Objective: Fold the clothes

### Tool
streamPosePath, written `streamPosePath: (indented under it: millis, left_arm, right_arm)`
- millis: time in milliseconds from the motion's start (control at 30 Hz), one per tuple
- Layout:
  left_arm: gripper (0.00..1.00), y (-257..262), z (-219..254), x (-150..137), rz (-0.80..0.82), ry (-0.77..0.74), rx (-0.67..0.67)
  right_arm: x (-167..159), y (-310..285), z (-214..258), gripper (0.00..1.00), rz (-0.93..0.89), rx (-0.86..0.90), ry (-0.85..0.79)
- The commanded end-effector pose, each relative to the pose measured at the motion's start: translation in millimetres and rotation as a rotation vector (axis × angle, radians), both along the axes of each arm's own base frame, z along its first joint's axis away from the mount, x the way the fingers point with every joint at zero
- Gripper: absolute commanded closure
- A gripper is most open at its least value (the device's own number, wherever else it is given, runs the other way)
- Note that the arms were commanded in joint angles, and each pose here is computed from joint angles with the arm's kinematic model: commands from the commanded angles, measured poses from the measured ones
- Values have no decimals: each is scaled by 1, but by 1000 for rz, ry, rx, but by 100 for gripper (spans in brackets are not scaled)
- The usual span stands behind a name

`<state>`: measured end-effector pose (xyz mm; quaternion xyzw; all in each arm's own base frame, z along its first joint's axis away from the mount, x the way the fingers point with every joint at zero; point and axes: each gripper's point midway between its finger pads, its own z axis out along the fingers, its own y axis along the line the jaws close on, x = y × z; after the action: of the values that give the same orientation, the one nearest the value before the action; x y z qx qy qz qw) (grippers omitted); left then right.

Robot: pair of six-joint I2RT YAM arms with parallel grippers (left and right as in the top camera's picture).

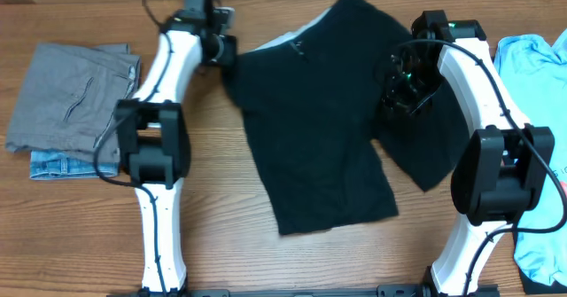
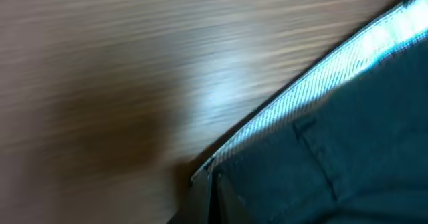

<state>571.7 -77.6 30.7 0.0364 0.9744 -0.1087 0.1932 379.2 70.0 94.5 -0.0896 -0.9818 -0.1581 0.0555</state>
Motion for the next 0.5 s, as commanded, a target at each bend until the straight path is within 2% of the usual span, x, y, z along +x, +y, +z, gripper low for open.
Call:
streamPosePath:
  millis: [0,133,267,333,400,467]
  left_arm:
    - [96,71,9,-10,371,115,-46]
    - [96,90,0,-54,571,344,-134]
    - [96,87,0,-83,564,467,-158]
    - [96,82,0,-93,511,502,-139]
    - [96,73,1,-100,452,519,-122]
    - [96,63,3,-105,374,526,-98]
  right_arm:
    - [-7,9,35,66,7,1,-52]
    - [-24,14,38,64,23,-3,8]
    - [-45,13,39,63,24,-8,94]
    - [-59,14,36,71,32,-13,153]
    - [-72,17,32,93,46,-17,206]
    - [-85,26,26,96,64,0,254]
